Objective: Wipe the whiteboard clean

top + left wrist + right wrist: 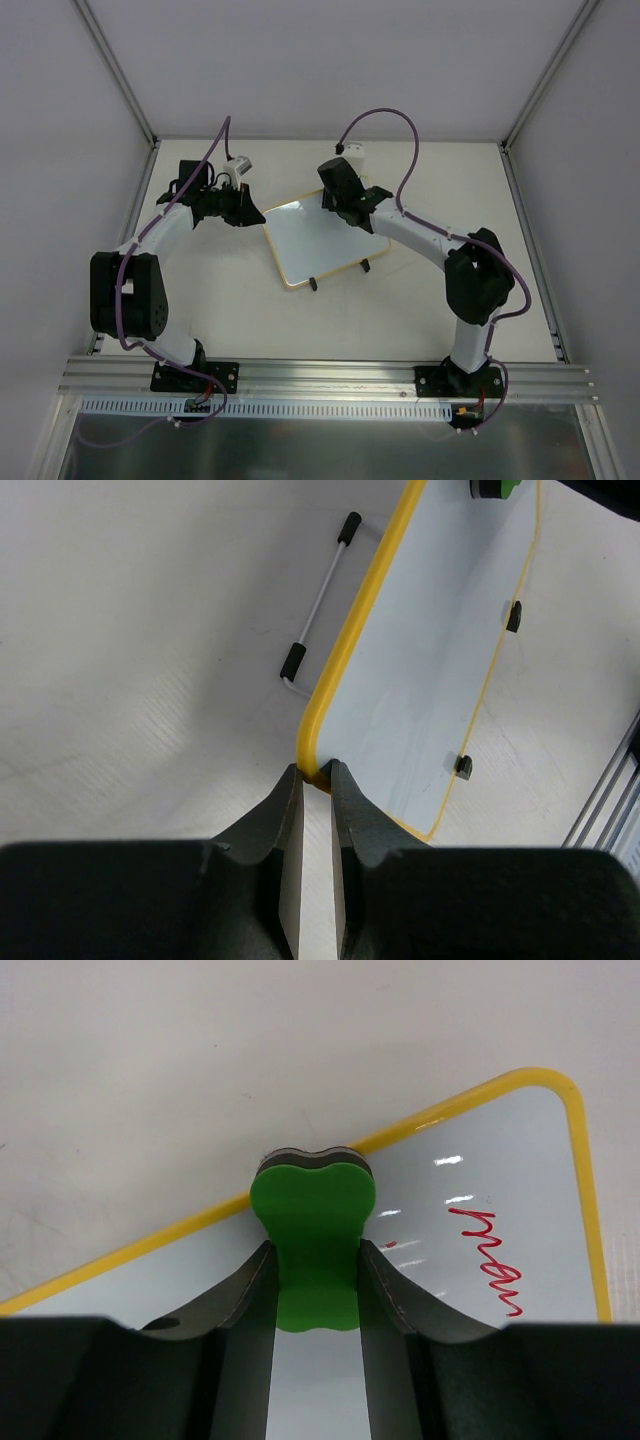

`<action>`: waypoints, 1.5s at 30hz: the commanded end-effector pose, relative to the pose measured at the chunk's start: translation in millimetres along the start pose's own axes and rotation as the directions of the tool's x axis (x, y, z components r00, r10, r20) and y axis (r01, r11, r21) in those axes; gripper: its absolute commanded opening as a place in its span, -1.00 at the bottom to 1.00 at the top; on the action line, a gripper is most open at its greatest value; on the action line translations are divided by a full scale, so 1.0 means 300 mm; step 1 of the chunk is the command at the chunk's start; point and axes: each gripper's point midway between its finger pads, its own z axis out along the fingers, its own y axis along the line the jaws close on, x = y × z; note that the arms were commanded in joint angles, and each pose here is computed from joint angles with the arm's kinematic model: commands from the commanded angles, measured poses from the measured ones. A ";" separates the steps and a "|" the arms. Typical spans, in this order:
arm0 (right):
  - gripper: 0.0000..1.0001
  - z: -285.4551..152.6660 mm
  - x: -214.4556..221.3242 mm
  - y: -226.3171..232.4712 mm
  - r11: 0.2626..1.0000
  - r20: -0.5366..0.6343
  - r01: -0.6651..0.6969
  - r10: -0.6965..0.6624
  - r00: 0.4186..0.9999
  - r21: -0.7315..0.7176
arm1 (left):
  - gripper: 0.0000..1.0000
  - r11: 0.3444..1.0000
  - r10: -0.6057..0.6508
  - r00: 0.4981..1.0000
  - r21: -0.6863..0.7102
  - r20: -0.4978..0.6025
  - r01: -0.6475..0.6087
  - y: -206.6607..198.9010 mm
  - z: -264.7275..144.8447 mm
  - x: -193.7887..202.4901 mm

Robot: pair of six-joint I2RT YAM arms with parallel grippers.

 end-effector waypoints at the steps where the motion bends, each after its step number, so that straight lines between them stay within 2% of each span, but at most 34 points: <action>1: -0.99 0.002 -0.006 -0.127 0.996 -0.005 -0.003 0.003 1.000 0.087 | -1.00 0.999 0.036 0.995 -0.023 -0.089 -0.038 -0.003 0.009 0.085; 7: -0.99 0.003 -0.036 -0.295 0.981 0.009 -0.105 0.105 0.994 0.166 | -1.00 0.998 0.050 0.995 -0.037 -0.088 -0.053 -0.001 0.003 0.082; 11: -0.99 0.009 0.020 -0.360 0.972 -0.026 -0.137 0.144 0.989 0.194 | -1.00 0.997 0.055 0.995 -0.041 -0.087 -0.059 0.002 0.002 0.081; 18: -0.99 -0.027 0.173 -0.389 0.969 -0.093 -0.149 0.170 0.981 0.197 | -1.00 0.997 0.051 0.995 -0.047 -0.090 -0.056 0.007 0.004 0.083; 22: -0.99 -0.048 0.324 -0.426 0.968 -0.140 -0.149 0.180 0.974 0.203 | -1.00 0.997 0.051 0.994 -0.046 -0.094 -0.056 0.006 0.006 0.085; 25: -1.00 -0.055 0.352 -0.418 0.970 -0.146 -0.158 0.186 0.972 0.187 | -1.00 0.998 0.052 0.994 -0.041 -0.096 -0.056 0.001 0.009 0.087; 28: -0.99 -0.052 0.312 -0.382 0.980 -0.127 -0.133 0.152 0.980 0.146 | -1.00 0.998 0.057 0.994 -0.035 -0.097 -0.060 -0.003 0.011 0.087; 32: -0.99 -0.052 0.185 -0.314 0.989 -0.063 -0.112 0.119 0.991 0.093 | -1.00 0.997 0.060 0.993 -0.038 -0.097 -0.064 -0.004 0.010 0.086; 40: -0.99 -0.044 -0.072 -0.189 0.989 0.066 -0.146 0.145 0.987 0.012 | -1.00 0.995 0.073 0.992 -0.055 -0.101 -0.079 0.002 0.009 0.088; 45: -0.99 -0.020 -0.117 -0.156 0.984 0.088 -0.181 0.179 0.980 0.008 | -1.00 0.995 0.078 0.992 -0.058 -0.104 -0.084 -0.001 0.011 0.087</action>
